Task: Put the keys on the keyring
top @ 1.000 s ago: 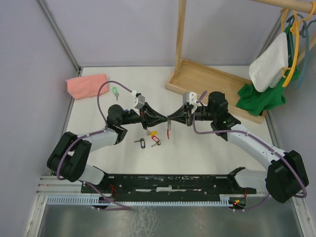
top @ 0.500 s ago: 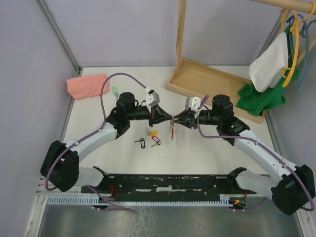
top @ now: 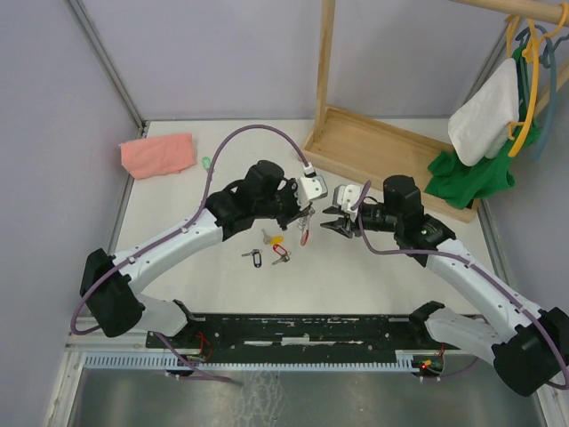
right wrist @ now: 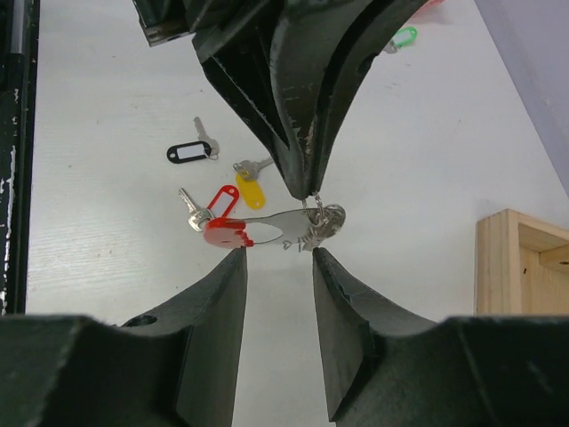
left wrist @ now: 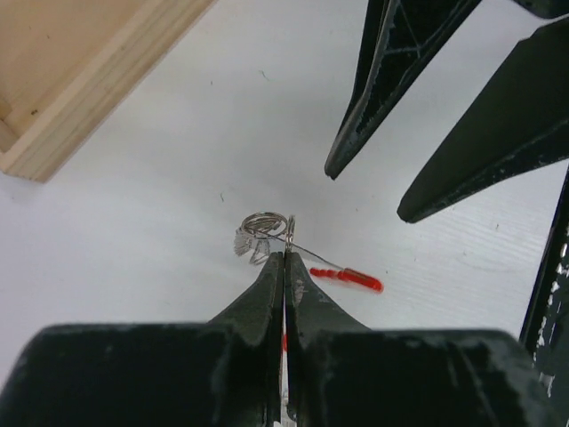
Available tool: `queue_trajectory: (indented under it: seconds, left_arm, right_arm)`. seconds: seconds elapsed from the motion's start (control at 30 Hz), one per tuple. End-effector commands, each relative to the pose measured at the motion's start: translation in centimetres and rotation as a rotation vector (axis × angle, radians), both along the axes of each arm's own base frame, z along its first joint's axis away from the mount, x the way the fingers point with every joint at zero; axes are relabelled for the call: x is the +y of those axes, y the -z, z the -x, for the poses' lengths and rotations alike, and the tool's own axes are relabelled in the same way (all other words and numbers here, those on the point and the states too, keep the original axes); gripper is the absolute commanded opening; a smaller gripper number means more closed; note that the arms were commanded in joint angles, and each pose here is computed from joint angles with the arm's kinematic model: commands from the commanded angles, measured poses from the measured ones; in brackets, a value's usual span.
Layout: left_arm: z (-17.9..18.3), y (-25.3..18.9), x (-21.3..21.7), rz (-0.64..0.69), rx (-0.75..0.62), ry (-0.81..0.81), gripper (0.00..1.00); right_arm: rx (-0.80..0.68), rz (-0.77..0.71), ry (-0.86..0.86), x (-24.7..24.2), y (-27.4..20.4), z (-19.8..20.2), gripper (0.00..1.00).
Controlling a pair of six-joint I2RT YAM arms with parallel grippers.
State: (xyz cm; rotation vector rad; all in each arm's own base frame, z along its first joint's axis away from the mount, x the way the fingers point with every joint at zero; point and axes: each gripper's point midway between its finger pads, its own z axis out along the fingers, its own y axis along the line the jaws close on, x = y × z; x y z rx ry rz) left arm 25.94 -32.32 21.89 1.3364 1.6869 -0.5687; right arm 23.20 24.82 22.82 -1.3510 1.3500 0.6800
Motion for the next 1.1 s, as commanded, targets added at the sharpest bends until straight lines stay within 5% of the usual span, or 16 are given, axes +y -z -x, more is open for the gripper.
queue_trajectory:
  seconds: [0.0,1.07]
  left_arm:
    - [-0.4,-1.1,1.2,-0.063,-0.071,-0.018,0.03]
    - [1.0,-0.9,0.1,-0.033,-0.081,0.050,0.03]
  right_arm:
    - [-0.068,-0.005,-0.004,0.5,-1.1,-1.2,0.43]
    - [-0.007,-0.158,-0.201,2.9,0.6,-1.8,0.31]
